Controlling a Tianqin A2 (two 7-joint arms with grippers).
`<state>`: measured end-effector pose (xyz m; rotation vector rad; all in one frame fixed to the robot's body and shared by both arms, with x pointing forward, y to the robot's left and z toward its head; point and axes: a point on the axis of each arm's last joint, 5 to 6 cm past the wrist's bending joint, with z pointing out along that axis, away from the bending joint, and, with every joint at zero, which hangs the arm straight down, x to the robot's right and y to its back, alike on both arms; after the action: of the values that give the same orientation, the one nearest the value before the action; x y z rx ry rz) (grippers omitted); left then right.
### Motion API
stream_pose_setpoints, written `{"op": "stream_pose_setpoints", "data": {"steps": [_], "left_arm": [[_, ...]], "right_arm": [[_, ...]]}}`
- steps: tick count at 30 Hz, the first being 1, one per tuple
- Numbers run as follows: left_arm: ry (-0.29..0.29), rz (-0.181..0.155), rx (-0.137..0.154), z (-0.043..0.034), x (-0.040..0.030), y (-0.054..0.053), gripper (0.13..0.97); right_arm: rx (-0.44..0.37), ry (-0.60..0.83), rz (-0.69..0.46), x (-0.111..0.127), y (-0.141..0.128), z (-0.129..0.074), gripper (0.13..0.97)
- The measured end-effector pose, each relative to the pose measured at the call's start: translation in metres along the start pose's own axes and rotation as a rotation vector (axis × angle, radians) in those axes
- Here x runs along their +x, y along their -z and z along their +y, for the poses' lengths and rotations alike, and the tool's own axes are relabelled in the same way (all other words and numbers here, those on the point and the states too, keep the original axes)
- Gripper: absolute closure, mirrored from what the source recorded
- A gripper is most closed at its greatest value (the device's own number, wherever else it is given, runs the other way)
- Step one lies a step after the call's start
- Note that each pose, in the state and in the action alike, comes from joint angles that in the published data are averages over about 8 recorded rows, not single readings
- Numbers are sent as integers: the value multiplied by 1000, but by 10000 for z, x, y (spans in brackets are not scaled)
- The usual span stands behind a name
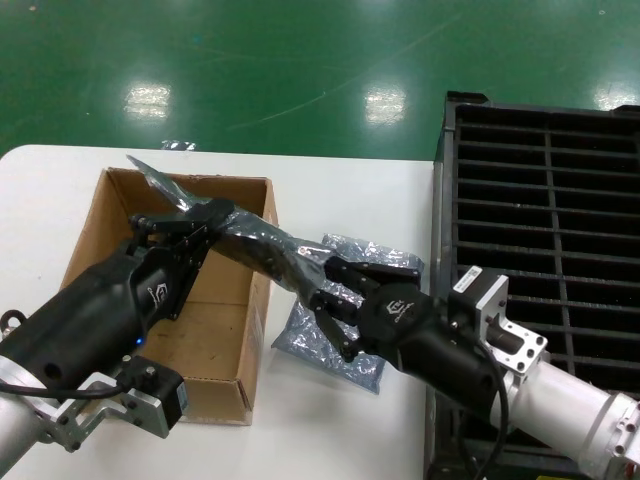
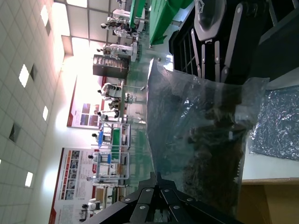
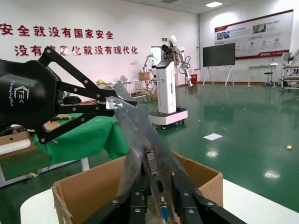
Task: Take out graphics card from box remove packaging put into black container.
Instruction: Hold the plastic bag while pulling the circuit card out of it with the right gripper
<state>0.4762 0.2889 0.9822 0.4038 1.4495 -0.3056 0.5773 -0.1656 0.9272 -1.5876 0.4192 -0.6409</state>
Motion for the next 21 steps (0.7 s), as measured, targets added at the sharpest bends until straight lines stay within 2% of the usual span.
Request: {"op": "stream_pose_setpoints", "data": {"steps": [7, 16, 21], "left_arm": [[0, 0, 0, 0, 0, 0, 959], [0, 0, 0, 0, 0, 0, 959], [0, 0, 0, 0, 0, 0, 959]], "right_arm": [[-3, -29, 0, -42, -33, 32, 800], [5, -67, -4, -61, -196, 34, 737], [6, -83, -3, -72, -283, 40, 745]]}}
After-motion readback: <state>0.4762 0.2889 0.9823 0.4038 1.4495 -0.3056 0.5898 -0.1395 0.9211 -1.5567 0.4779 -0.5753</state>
